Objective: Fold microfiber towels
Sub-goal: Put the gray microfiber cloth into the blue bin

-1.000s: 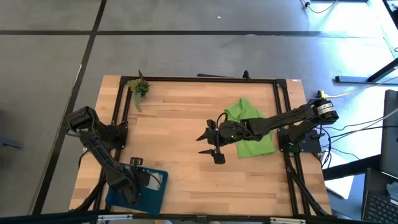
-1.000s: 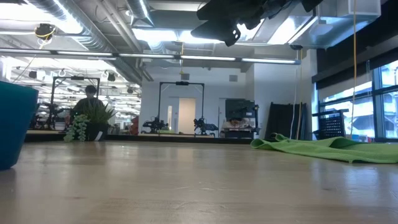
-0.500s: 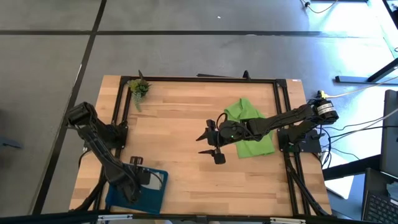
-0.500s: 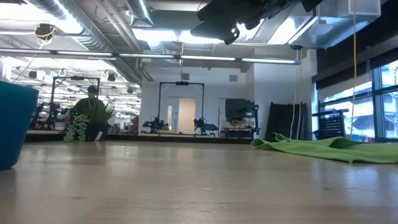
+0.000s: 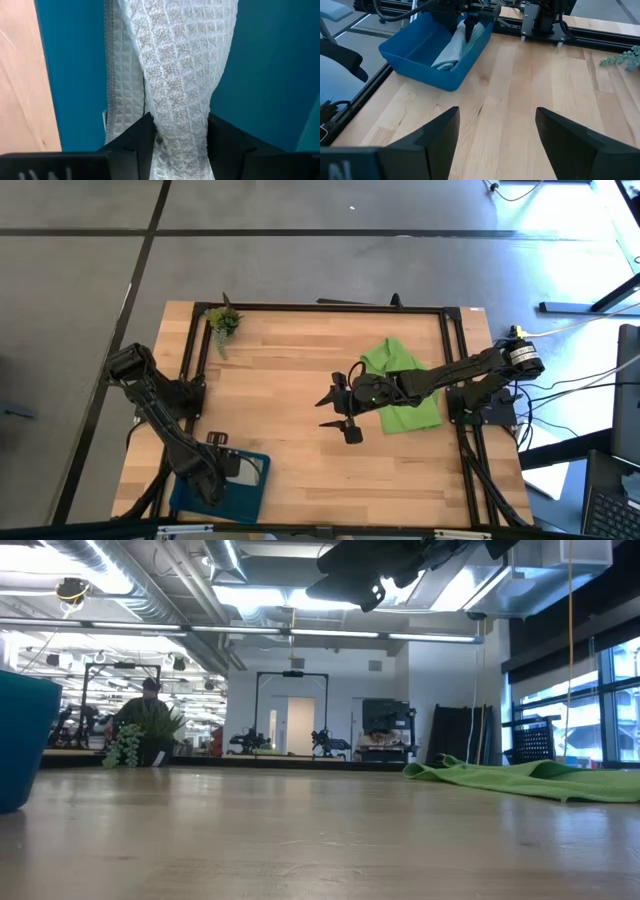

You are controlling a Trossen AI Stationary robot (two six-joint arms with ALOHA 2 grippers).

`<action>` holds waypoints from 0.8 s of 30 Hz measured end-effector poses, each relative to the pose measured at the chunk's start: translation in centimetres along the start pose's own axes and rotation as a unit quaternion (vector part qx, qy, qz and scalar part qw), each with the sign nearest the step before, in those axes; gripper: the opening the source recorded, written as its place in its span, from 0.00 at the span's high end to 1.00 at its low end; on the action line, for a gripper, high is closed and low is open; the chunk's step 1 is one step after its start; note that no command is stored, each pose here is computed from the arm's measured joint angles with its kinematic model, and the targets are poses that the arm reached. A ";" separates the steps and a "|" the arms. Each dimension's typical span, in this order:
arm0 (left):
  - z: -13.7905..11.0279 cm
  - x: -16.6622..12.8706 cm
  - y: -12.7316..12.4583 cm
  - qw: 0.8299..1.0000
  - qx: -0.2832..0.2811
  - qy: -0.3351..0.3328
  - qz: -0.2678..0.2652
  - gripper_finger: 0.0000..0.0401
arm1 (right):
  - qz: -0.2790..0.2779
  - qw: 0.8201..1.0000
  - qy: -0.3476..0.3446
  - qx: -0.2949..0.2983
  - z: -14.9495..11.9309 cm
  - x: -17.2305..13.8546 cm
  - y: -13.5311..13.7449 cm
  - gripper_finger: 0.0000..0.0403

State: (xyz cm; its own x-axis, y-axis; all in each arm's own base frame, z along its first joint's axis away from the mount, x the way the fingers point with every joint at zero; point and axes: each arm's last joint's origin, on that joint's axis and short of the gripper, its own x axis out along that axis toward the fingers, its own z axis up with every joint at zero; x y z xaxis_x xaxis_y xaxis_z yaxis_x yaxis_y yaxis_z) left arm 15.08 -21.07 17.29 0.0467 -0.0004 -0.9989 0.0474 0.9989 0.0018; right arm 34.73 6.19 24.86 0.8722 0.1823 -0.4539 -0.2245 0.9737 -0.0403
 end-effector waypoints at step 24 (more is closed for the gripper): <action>-0.1 0.0 0.5 1.000 0.007 0.013 0.019 0.64 | 0.000 1.000 0.000 0.001 0.0 0.0 0.0 0.35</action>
State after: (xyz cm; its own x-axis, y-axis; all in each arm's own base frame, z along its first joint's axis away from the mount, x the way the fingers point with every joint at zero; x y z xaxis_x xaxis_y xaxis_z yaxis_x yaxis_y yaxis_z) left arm 14.96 -20.60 17.30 0.0234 0.0396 -0.9989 0.0593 0.9974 0.0409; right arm 34.73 6.19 24.87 0.8725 0.1816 -0.4535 -0.2230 0.9740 -0.0391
